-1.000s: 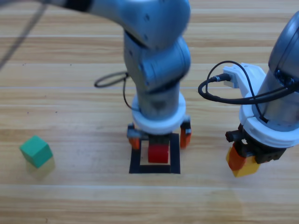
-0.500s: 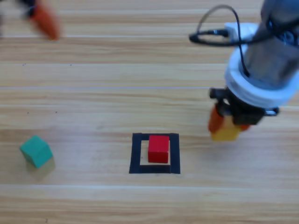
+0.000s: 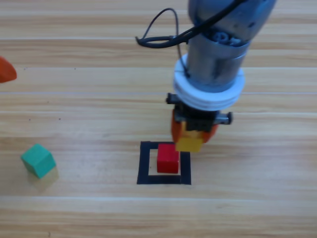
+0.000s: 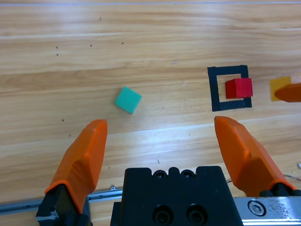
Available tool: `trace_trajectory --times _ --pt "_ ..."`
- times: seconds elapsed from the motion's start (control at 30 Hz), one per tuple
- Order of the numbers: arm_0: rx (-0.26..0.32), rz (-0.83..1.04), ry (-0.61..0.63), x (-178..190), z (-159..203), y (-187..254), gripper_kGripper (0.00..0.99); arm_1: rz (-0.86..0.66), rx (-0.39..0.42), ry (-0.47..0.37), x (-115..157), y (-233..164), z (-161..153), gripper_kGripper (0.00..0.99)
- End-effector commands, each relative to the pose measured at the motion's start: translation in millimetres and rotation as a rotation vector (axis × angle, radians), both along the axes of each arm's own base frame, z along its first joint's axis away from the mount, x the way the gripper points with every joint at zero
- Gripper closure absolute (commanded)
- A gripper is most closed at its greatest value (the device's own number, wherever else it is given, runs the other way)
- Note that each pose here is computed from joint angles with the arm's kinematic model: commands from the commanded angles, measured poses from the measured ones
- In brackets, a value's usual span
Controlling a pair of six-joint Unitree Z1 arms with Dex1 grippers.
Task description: Stack the blocks in the rectangular block: red at the bottom, yellow in the middle, green on top
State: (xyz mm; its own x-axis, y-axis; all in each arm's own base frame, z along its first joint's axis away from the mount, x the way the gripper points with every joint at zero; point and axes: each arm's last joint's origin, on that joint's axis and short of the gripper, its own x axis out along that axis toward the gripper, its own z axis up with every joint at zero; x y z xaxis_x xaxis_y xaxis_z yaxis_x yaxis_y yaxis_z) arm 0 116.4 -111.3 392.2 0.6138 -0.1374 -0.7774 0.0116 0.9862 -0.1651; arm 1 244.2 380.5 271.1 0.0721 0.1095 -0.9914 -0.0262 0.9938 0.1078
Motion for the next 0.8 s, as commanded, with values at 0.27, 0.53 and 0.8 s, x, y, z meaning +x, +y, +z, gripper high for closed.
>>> trace_trajectory --times 0.27,0.53,0.8 --pt "0.044 -0.041 0.014 7.8 -22.1 -6.6 0.03 0.007 -0.099 0.064 -2.3 46.3 -53.9 0.741" --pt "0.018 -0.076 0.013 3.2 -28.5 -3.2 0.03 0.004 -0.107 0.068 1.8 53.7 -62.7 0.741" --pt "0.008 -0.066 0.012 2.7 -33.0 -2.8 0.03 0.001 -0.118 0.054 4.7 57.0 -68.9 0.741"
